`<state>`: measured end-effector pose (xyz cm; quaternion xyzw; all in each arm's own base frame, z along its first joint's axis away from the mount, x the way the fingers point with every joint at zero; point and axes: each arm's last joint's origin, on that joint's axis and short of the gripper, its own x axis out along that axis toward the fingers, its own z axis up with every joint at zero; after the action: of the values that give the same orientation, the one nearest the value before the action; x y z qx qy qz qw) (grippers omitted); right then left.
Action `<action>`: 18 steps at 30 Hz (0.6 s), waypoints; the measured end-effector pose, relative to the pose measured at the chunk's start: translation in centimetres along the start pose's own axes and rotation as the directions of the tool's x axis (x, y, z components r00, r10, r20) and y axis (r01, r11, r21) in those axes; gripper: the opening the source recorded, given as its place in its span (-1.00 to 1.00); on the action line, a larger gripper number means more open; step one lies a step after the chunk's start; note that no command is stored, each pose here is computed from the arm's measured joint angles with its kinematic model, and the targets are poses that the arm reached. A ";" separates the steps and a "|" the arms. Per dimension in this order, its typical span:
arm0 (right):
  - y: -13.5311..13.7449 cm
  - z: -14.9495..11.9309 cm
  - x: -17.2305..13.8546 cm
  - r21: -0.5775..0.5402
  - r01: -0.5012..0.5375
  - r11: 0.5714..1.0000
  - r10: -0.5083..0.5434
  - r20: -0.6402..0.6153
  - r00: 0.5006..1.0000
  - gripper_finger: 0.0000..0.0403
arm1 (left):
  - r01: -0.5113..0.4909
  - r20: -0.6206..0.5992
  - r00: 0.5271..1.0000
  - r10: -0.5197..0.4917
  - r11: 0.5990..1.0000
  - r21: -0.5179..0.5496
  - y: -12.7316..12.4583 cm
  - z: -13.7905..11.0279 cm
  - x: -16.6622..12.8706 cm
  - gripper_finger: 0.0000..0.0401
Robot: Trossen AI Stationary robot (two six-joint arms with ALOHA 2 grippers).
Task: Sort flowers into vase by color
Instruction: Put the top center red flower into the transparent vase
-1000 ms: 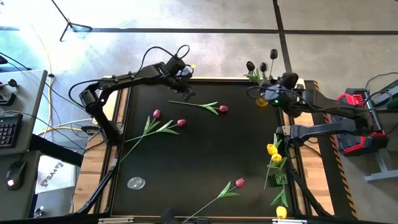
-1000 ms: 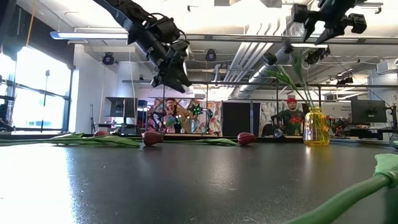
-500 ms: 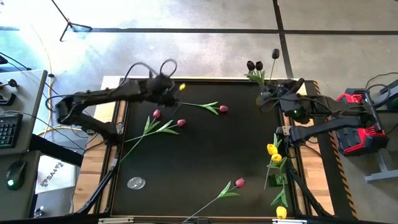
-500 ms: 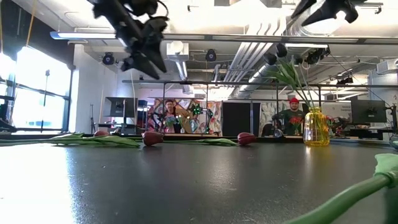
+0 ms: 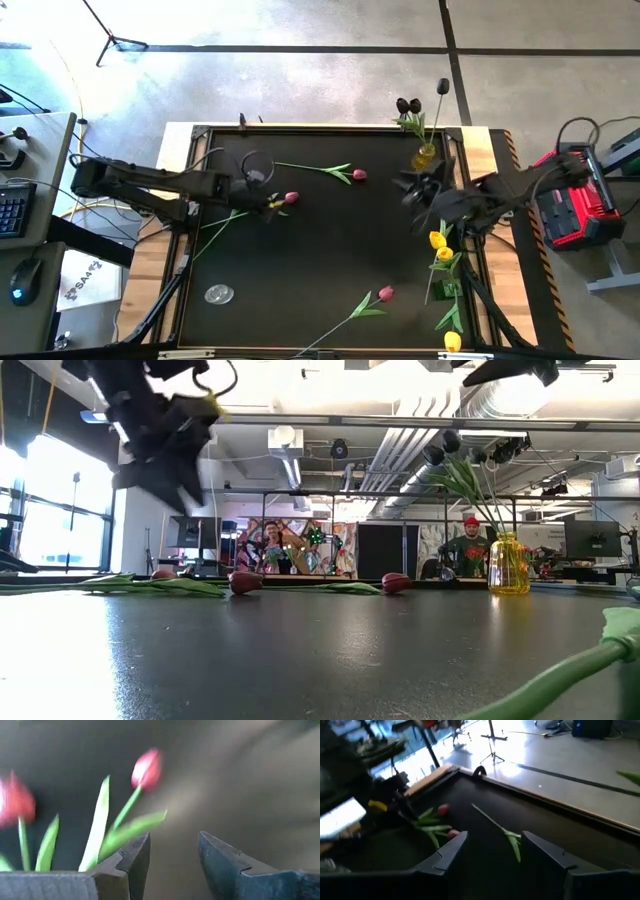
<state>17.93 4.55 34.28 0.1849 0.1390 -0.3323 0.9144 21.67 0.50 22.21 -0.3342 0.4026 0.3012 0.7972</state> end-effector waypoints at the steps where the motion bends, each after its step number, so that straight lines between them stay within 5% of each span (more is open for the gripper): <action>1: 0.4 -0.3 0.2 -0.024 -0.001 1.000 0.001 -0.009 1.000 -0.16 | -0.016 -0.037 0.999 0.016 1.000 -0.019 0.1 -0.5 0.0 -0.23; 9: 3.2 -2.5 0.9 -0.024 -0.045 0.999 0.044 -0.041 0.998 -0.16 | -0.203 -0.085 0.975 0.205 0.979 0.038 1.5 -1.8 -0.3 -0.23; 18: 4.0 -2.2 2.3 0.064 -0.051 0.997 0.052 -0.020 0.998 -0.16 | -0.086 -0.080 0.991 0.109 0.964 0.251 1.1 1.1 3.9 -0.23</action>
<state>21.94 7.01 32.46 0.2207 0.1335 -0.3108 0.9148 23.27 2.78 19.12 -0.2259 0.4898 0.2718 0.7970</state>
